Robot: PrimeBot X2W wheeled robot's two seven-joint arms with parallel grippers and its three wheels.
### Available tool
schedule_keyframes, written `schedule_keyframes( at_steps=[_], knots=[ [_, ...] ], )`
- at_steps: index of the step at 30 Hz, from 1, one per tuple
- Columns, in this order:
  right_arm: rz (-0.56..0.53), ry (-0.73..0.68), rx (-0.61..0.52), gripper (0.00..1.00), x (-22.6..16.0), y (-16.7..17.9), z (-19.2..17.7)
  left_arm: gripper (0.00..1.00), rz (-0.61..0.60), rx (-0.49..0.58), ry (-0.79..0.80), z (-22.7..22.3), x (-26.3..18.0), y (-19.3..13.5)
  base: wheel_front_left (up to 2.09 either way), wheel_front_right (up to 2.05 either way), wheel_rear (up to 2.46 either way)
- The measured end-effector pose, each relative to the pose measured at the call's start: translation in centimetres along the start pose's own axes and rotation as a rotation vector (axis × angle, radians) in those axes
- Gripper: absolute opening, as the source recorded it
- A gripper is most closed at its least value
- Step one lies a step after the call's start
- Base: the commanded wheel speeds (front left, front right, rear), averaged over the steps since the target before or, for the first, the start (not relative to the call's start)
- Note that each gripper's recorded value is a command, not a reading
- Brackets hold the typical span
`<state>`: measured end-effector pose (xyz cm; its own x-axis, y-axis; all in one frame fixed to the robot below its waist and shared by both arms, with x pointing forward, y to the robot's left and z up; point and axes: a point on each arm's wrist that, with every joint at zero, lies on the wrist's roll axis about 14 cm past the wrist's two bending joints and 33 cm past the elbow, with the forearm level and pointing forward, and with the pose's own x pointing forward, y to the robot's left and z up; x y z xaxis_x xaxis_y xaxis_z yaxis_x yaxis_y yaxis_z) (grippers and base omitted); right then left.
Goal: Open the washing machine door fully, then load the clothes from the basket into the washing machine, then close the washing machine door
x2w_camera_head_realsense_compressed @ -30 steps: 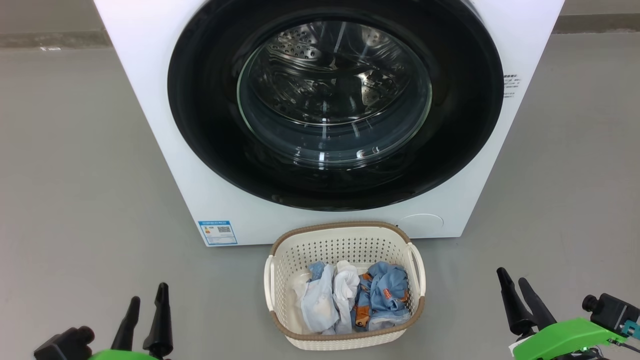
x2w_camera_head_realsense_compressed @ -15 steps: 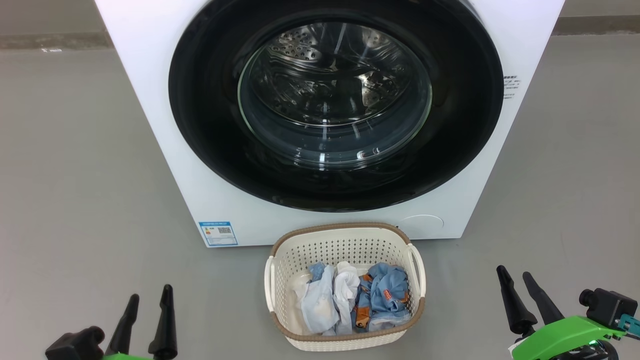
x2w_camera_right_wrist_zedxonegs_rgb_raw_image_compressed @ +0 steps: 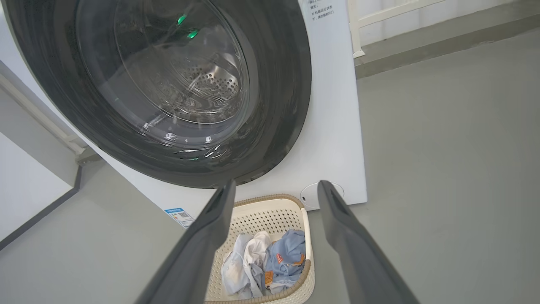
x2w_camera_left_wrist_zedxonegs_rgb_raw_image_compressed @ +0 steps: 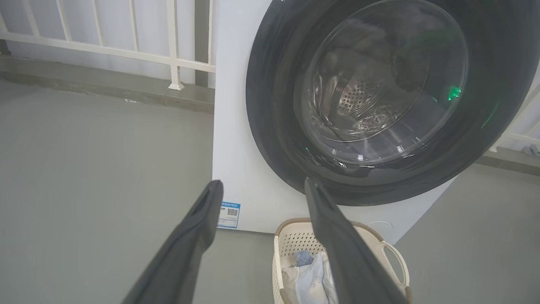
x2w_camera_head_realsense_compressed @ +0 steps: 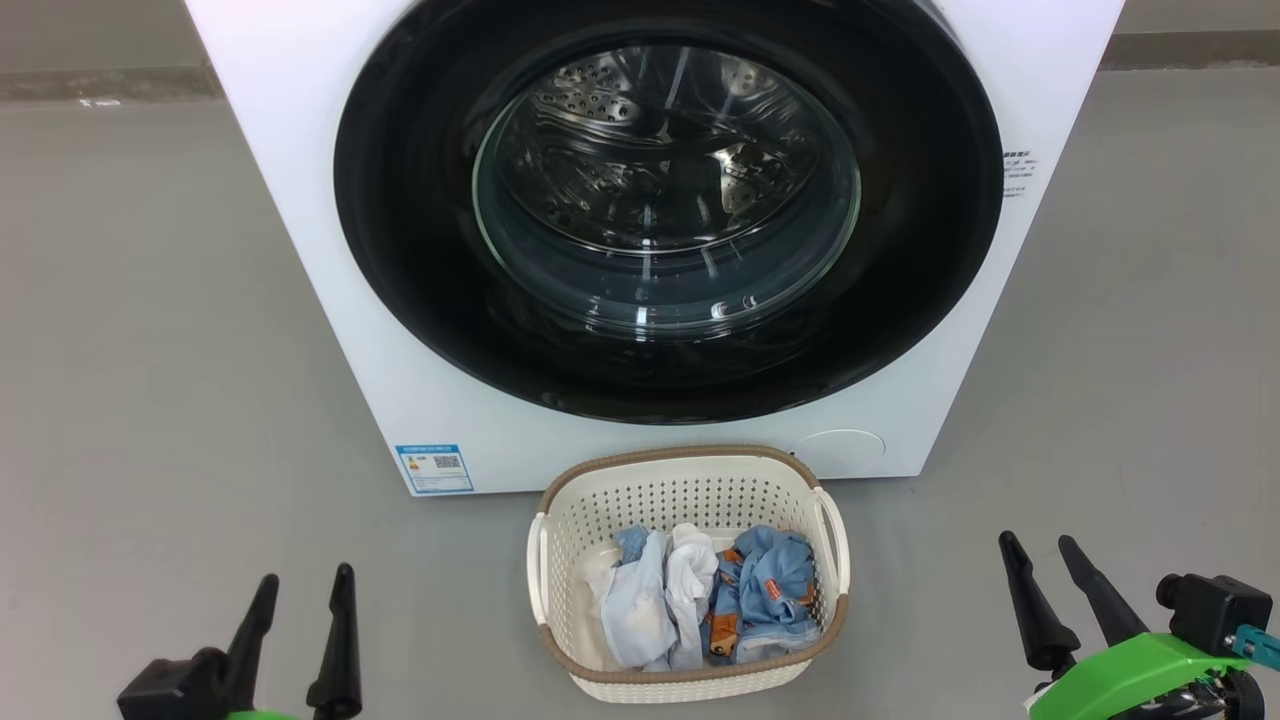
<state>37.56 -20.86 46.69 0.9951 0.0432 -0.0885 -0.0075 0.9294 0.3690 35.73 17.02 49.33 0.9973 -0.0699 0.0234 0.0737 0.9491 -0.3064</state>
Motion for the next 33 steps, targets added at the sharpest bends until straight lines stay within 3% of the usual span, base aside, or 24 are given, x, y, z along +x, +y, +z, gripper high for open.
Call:
schedule_keyframes(
  at_steps=[15,33],
  knots=[
    [0.029,-0.013,-0.162,1.00,-0.04,0.11,0.35,1.00,-0.043,0.162,-0.023,0.36,-0.05,-0.53,0.00,0.00,0.00],
    [0.015,-0.029,-0.166,1.00,-0.16,-0.37,0.79,1.00,-0.044,0.176,-0.013,0.01,-0.06,-0.33,0.01,0.01,-0.02]
  ],
)
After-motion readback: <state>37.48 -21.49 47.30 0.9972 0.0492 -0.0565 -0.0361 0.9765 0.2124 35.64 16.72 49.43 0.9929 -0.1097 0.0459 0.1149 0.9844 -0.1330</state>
